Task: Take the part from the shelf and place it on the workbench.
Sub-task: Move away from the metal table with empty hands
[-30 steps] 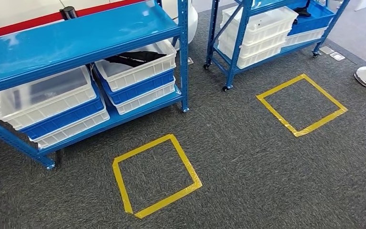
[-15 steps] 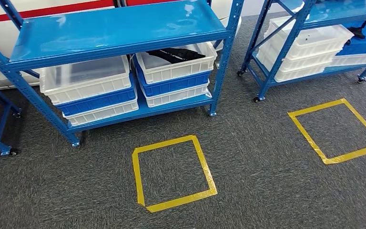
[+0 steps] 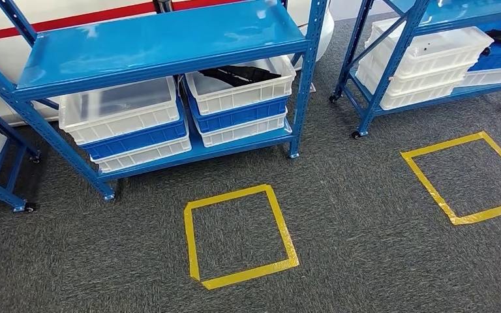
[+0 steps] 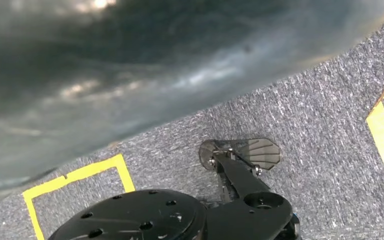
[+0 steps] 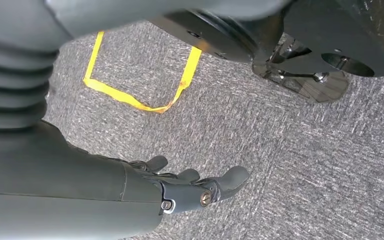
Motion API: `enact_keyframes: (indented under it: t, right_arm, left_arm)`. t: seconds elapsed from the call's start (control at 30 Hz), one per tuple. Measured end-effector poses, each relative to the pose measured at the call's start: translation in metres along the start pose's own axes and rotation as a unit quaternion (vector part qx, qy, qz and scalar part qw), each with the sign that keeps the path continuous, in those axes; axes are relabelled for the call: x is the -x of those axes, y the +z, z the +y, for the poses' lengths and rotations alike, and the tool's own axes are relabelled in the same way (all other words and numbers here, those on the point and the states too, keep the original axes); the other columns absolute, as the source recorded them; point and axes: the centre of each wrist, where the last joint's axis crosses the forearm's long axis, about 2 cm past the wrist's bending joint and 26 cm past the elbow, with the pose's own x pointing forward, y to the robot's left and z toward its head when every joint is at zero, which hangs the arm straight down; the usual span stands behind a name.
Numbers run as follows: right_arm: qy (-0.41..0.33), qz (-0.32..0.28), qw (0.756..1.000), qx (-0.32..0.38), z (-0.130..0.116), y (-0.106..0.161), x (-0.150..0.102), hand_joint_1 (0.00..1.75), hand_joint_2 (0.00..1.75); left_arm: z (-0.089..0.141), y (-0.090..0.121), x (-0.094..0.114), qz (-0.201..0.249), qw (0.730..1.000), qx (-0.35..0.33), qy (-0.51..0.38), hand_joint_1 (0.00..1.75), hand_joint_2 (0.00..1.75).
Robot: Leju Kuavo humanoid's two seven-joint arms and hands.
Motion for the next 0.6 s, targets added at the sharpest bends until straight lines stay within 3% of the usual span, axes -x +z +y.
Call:
enact_keyframes:
  t: [0.6]
  right_arm:
    - [0.0, -0.001, 1.0, 0.003, -0.0038, -0.0005, 0.0022, 0.0, 0.0]
  left_arm:
    - [-0.003, 0.0004, -0.0009, 0.002, 1.0, 0.001, -0.001, 0.0, 0.0]
